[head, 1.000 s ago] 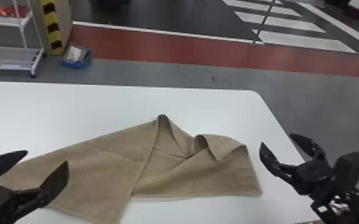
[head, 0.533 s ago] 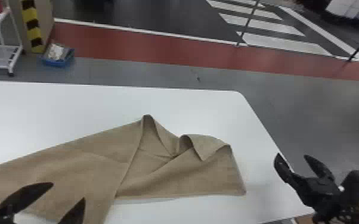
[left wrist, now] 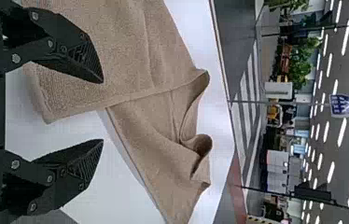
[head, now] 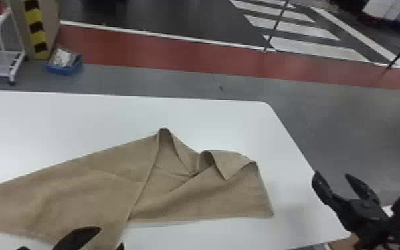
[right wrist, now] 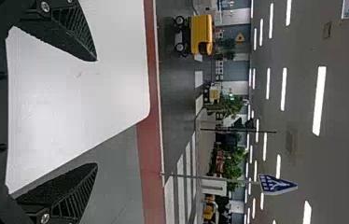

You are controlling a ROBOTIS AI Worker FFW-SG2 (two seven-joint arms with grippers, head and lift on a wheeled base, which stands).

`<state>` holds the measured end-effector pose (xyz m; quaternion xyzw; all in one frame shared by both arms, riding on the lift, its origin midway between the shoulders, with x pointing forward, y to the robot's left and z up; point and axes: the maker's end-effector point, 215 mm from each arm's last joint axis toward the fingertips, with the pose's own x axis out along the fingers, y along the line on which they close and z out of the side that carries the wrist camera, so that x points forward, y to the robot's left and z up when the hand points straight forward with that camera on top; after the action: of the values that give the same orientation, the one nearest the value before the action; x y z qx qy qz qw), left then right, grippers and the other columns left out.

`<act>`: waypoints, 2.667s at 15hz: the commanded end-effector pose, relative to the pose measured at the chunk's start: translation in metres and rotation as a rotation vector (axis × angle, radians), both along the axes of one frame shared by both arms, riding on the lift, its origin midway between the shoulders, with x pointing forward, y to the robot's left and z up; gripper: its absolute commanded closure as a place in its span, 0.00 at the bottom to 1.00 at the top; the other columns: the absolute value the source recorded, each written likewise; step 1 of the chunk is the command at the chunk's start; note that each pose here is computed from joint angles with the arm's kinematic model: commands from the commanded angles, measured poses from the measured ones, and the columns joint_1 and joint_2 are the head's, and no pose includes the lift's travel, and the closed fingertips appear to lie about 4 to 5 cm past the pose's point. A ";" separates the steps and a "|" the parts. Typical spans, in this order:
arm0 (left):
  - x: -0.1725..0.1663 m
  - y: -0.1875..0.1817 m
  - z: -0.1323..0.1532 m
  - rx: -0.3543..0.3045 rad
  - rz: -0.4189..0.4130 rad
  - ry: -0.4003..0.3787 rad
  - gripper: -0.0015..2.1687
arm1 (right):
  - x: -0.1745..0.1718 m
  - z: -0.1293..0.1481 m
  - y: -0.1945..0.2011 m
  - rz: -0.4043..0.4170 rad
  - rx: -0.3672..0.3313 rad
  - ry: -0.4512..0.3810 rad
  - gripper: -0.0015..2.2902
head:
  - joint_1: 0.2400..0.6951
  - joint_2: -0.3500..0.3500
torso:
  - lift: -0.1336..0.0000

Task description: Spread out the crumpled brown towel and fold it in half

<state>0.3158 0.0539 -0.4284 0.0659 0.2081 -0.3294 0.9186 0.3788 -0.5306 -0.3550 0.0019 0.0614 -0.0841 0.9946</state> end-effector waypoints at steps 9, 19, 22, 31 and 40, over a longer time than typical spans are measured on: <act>-0.007 0.015 -0.049 0.110 0.014 0.065 0.28 | -0.001 0.012 0.004 0.010 0.005 -0.028 0.04 | 1.00 0.00 | 0.08; 0.014 0.015 0.002 0.028 0.038 0.003 0.49 | 0.002 0.011 0.010 0.020 0.014 -0.032 0.04 | 1.00 0.00 | 0.08; 0.048 0.028 0.043 -0.009 0.080 -0.074 0.49 | 0.005 0.009 0.014 0.028 0.019 -0.028 0.04 | 1.00 0.00 | 0.08; 0.247 0.132 0.131 -0.072 0.430 -0.322 0.57 | 0.011 0.009 0.029 0.047 0.026 -0.006 0.04 | 1.00 0.00 | 0.08; 0.328 0.164 0.131 -0.047 0.555 -0.539 0.39 | 0.038 -0.005 0.086 0.143 0.017 0.064 0.04 | 1.00 0.14 | 0.08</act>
<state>0.6343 0.2215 -0.2974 0.0636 -0.0327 -0.0399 0.9966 0.4137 -0.4551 -0.3599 0.0077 0.0882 -0.0214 0.9958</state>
